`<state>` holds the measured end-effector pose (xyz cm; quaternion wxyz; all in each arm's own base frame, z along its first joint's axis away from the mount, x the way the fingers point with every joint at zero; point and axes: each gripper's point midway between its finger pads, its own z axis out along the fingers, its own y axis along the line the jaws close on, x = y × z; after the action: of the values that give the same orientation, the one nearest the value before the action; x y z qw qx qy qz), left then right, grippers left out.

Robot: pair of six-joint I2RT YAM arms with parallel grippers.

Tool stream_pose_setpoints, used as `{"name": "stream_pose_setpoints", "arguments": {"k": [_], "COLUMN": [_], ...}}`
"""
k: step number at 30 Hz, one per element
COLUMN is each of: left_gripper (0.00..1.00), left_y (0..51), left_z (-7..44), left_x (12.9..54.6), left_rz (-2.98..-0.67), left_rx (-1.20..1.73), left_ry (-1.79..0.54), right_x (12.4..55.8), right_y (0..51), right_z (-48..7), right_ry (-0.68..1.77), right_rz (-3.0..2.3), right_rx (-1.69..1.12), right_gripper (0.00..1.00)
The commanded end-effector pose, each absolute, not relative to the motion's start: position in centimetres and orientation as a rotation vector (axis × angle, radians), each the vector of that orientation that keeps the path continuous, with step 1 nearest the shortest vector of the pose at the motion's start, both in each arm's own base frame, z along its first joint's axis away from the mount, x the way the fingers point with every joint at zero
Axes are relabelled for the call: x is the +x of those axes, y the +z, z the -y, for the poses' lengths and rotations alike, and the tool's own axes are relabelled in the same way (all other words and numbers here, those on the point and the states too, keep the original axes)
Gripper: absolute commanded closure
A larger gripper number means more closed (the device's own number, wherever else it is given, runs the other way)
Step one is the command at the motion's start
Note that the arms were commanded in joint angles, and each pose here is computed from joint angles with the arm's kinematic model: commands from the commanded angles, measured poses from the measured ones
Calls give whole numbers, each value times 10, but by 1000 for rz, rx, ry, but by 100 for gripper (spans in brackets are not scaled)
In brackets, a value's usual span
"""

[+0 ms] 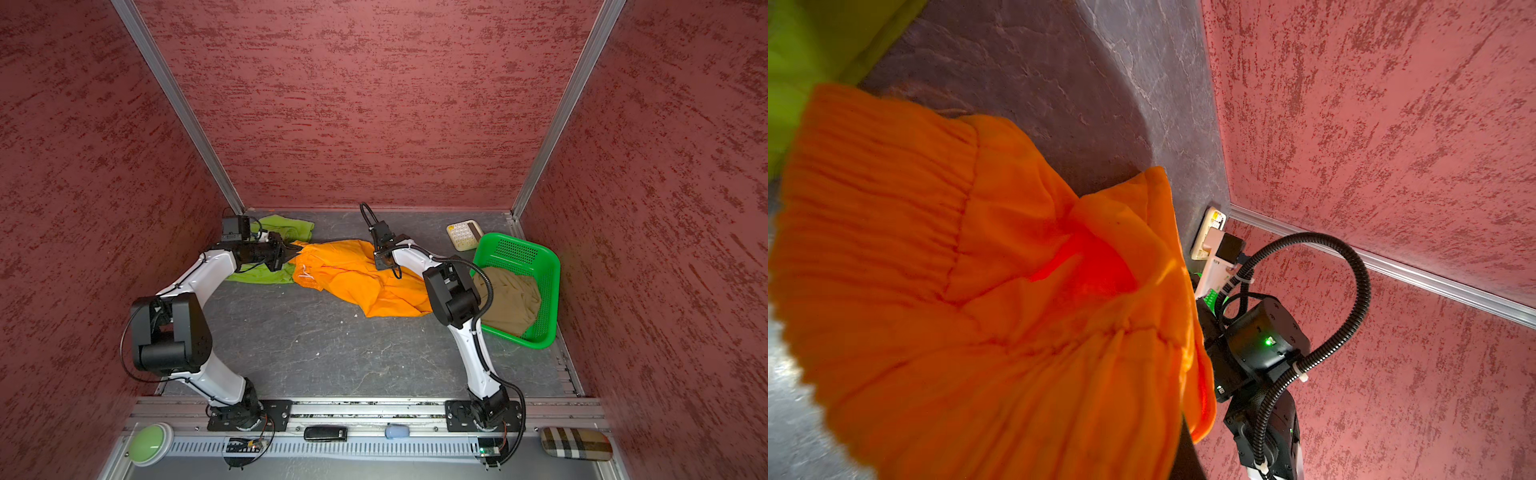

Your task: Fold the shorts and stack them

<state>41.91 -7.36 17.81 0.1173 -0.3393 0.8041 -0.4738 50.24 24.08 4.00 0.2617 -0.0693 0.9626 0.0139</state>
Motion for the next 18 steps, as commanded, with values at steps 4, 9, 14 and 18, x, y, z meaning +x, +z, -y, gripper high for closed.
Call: {"name": "stream_pose_setpoints", "arguments": {"k": [4, 9, 14, 18], "left_gripper": [100, 100, 100, 100], "left_y": [199, 221, 241, 243], "left_z": [42, 29, 30, 21], "left_x": [437, 465, 482, 480], "left_rz": [-2256, -2170, -2133, -2120], "left_rx": [-990, -993, -967, -970], "left_ry": [-1387, -1407, -1449, -1432], "right_x": [530, 534, 521, 494], "right_y": [122, 190, 236, 244], "right_z": [-188, -143, -114, -107], "right_ry": [-53, -68, -91, -68], "right_rz": [-2459, -2355, -2281, -2258], "right_rx": [-71, 15, 53, 44], "right_gripper": [100, 100, 100, 100]}}
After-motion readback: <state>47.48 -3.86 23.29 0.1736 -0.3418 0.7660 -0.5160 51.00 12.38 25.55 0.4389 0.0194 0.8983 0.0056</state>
